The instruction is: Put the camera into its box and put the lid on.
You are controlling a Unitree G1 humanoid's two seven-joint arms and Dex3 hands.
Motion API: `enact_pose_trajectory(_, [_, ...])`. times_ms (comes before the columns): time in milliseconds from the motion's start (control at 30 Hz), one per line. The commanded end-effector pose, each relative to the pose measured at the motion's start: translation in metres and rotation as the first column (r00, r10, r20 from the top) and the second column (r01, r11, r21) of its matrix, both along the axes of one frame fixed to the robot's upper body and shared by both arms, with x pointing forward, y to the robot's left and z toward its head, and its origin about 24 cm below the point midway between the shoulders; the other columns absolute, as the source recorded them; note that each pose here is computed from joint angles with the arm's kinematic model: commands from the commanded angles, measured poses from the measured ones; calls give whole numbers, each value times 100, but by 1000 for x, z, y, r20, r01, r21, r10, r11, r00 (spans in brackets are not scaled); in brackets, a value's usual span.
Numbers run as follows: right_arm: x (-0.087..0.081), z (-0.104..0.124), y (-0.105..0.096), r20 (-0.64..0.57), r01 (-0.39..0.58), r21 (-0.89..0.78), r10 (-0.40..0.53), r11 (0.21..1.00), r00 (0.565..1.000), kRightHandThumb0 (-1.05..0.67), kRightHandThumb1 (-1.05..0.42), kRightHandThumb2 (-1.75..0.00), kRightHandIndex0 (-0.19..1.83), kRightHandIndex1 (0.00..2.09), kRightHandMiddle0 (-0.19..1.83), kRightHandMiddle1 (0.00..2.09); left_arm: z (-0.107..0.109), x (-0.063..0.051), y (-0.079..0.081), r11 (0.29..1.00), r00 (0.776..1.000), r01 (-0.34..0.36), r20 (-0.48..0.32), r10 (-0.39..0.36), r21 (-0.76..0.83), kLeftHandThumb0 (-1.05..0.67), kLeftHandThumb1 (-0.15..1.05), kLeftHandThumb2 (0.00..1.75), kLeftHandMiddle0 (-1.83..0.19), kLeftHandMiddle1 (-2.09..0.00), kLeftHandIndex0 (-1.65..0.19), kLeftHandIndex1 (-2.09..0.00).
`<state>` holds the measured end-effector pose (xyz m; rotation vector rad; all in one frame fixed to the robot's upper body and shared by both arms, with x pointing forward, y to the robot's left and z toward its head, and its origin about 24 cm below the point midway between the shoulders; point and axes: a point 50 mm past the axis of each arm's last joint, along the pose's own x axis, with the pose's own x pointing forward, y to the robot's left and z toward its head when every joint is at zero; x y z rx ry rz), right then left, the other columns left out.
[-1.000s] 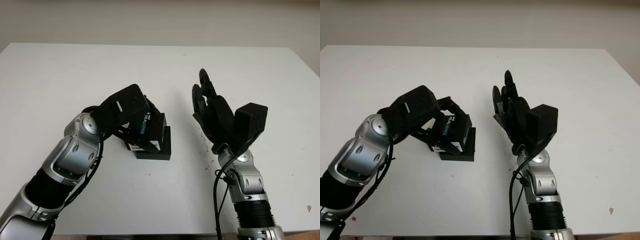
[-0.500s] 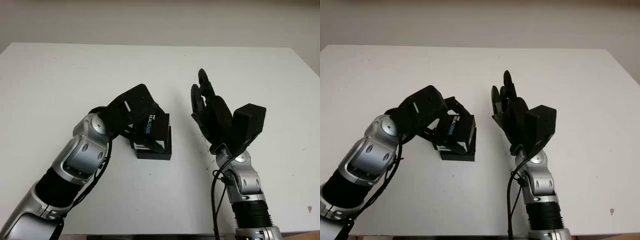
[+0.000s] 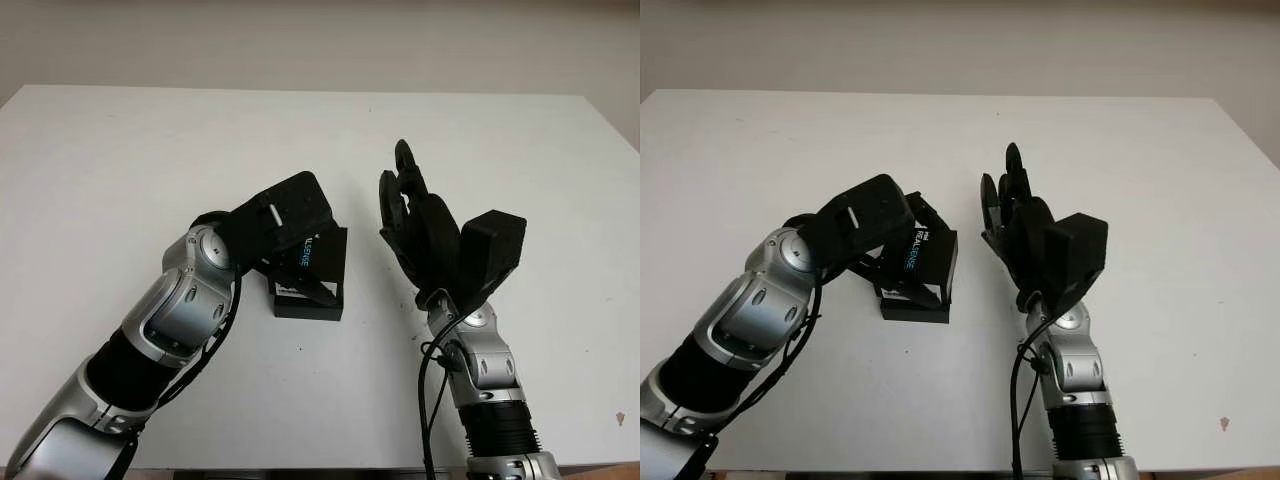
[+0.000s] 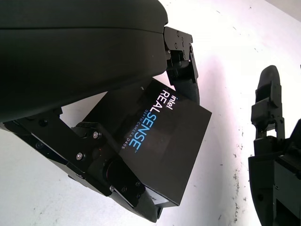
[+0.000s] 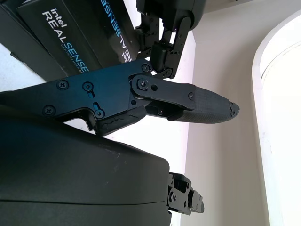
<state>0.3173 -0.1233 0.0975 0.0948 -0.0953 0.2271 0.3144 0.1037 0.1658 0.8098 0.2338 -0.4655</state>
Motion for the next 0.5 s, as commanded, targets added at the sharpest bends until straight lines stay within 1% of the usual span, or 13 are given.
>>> enact_pose_trajectory(0, [3, 8, 1, 40, -3, 6, 2, 1000, 999, -68, -105, -59, -18, 5, -17, 6, 4, -1, -5, 1000, 1000, 27, 10, -27, -5, -12, 93, 6, -42, -157, -33, -158])
enact_pose_trajectory(133, [4, 8, 1, 35, -2, 11, 2, 1000, 999, -68, -105, -59, -18, 5, -17, 6, 4, -2, -1, 1000, 1000, 16, -9, -16, 13, -13, 94, 6, -40, -157, -32, -159])
enact_pose_trajectory(233, [4, 9, 2, 40, -6, 11, 5, 1000, 999, -67, -105, -59, -19, 5, -17, 5, 5, -4, 1, 1000, 1000, -4, -25, 5, 14, -13, 94, 6, -39, -158, -32, -159])
enact_pose_trajectory(467, [6, 10, 4, 40, -12, 3, 12, 1000, 999, -67, -105, -59, -19, 5, -18, 5, 5, -10, 3, 1000, 999, -24, -38, 24, 0, -13, 95, 6, -39, -163, -33, -163])
